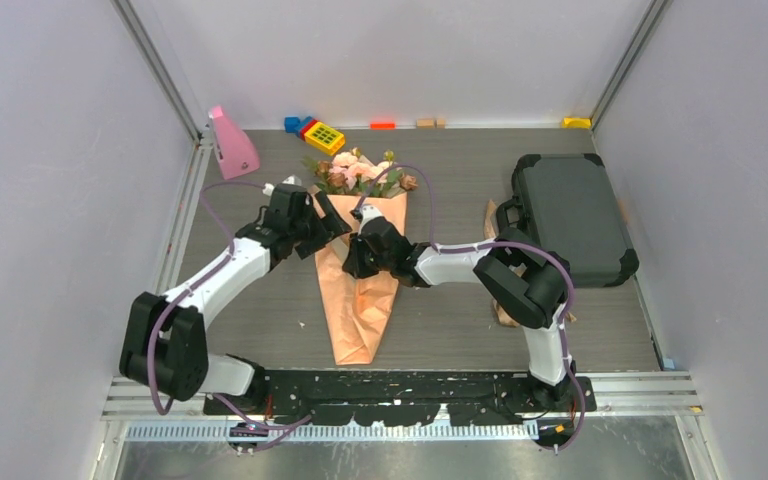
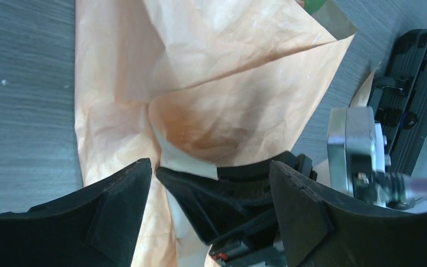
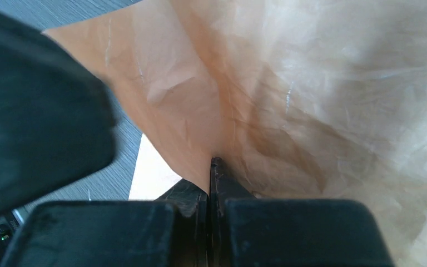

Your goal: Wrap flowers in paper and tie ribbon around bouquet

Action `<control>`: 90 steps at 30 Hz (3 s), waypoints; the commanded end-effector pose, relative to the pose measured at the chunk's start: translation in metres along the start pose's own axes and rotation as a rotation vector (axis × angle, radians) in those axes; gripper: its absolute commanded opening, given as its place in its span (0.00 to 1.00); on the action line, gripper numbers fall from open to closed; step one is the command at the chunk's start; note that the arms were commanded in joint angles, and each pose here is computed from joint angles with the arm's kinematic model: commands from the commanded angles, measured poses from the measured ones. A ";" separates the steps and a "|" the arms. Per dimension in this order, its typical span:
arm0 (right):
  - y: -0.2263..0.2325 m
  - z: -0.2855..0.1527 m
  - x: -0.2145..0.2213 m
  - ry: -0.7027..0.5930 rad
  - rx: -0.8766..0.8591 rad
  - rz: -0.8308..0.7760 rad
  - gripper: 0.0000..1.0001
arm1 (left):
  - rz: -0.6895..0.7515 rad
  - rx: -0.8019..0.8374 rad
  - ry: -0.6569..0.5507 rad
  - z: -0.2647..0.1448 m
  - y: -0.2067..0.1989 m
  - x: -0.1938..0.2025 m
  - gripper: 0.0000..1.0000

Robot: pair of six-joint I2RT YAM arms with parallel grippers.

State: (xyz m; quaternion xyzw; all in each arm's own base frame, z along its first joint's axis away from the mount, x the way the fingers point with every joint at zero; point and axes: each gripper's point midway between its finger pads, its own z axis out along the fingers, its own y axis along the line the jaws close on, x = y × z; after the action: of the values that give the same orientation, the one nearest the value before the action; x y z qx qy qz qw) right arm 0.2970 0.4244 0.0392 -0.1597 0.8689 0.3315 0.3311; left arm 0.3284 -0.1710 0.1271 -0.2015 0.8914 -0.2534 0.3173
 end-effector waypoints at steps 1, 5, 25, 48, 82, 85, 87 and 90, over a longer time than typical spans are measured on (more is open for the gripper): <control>0.007 0.003 -0.014 -0.047 -0.010 -0.006 0.07 | 0.028 0.019 -0.007 0.010 -0.014 -0.016 0.77; 0.008 -0.002 -0.017 -0.060 -0.016 -0.001 0.08 | 0.025 -0.078 0.003 0.020 0.006 -0.014 0.67; 0.033 -0.090 0.000 -0.129 0.058 -0.194 0.79 | 0.197 -0.026 0.008 0.026 -0.009 -0.037 0.00; 0.021 -0.088 0.126 0.165 -0.067 -0.299 0.72 | 0.236 -0.174 0.024 0.067 0.063 -0.057 0.03; 0.088 -0.135 0.095 0.094 -0.338 -0.306 0.69 | 0.039 0.015 0.197 0.032 0.077 0.037 0.00; 0.108 -0.144 0.078 0.055 -0.404 -0.312 0.66 | 0.038 0.017 0.213 0.035 0.081 0.043 0.00; 0.114 -0.140 0.067 0.031 -0.407 -0.304 0.64 | 0.036 0.014 0.219 0.036 0.083 0.046 0.00; 0.114 -0.119 0.052 0.010 -0.383 -0.273 0.56 | 0.035 0.005 0.217 0.037 0.086 0.048 0.00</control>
State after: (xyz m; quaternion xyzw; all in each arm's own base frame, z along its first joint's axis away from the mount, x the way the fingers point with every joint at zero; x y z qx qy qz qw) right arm 0.1278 0.3973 0.1015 -0.3541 0.7774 0.4147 0.3135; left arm 0.2877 -0.1366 0.0237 -0.1696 0.9309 -0.2582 0.1950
